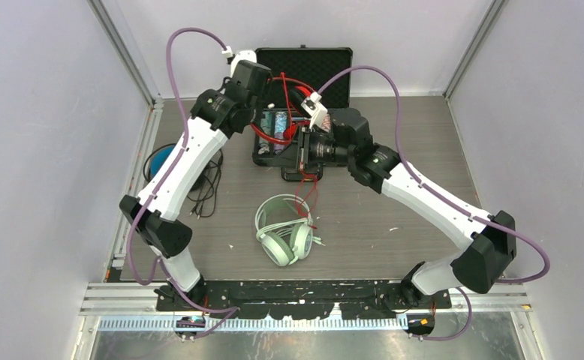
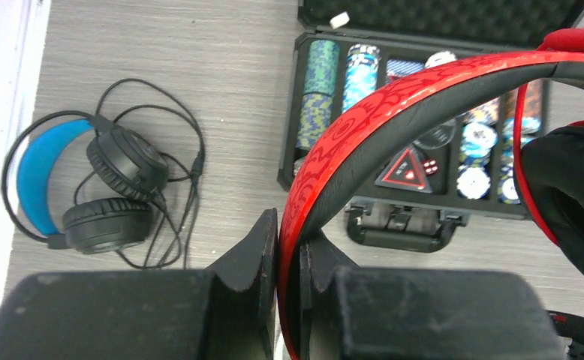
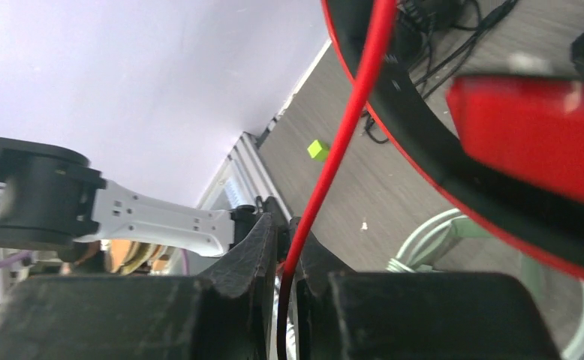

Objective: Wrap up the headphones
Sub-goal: Wrap the headphones cable around the headphones.

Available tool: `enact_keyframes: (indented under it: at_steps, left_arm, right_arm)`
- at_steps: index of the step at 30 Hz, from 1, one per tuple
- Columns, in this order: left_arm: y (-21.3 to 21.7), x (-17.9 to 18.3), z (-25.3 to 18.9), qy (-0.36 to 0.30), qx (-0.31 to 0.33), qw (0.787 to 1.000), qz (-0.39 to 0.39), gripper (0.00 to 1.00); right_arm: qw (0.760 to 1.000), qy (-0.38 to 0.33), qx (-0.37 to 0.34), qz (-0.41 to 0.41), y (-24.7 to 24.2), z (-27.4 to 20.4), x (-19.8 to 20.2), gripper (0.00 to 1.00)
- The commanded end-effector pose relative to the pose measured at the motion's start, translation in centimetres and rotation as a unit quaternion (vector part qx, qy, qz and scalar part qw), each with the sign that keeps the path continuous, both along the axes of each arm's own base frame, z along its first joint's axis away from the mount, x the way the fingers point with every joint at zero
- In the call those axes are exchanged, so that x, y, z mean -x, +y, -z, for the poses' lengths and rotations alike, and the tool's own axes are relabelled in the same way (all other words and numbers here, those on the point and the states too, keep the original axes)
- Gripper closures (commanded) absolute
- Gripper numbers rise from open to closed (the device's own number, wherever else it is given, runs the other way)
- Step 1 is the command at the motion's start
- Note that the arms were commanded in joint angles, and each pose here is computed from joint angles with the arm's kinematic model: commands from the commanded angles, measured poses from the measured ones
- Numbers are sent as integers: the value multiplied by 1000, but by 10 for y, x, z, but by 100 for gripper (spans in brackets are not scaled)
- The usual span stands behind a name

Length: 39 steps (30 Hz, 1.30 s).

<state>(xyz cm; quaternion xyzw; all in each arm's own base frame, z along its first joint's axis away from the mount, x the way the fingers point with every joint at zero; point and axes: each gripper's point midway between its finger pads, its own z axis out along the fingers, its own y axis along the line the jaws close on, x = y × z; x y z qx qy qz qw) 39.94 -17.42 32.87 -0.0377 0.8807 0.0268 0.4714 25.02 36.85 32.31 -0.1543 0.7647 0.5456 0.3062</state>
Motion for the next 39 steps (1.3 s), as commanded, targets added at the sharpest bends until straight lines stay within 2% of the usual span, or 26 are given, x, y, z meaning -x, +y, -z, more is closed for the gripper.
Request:
enact_keyframes:
  at_steps: [1, 7, 9, 13, 19, 25, 31, 39]
  left_arm:
    - [-12, -5, -72, -111, 135, 985, -12, 100]
    - [-23, 3, -96, -128, 187, 974, 13, 100]
    - [-26, 5, -104, -136, 206, 969, 20, 100]
    - [-26, 9, -118, -158, 231, 960, 23, 100]
    - [-32, 16, -131, -172, 267, 947, 38, 100]
    - [-37, 30, -143, -170, 295, 938, 66, 100]
    - [-41, 39, -149, -165, 309, 933, 85, 100]
    - [-50, 45, -154, -160, 327, 925, 107, 100]
  right_arm:
    - [993, -112, -5, 29, -14, -21, -5, 83]
    - [974, -219, 4, 59, -31, -18, -9, 83]
    - [969, -240, 3, 62, -34, -15, -9, 86]
    - [965, -253, -1, 61, -36, -3, -6, 95]
    - [964, -257, -3, 73, -37, 16, -9, 96]
    - [952, -286, 11, 109, -46, 29, -22, 98]
    - [947, -302, 15, 109, -44, 34, -26, 80]
    - [944, -314, 13, 97, -41, 49, -24, 67]
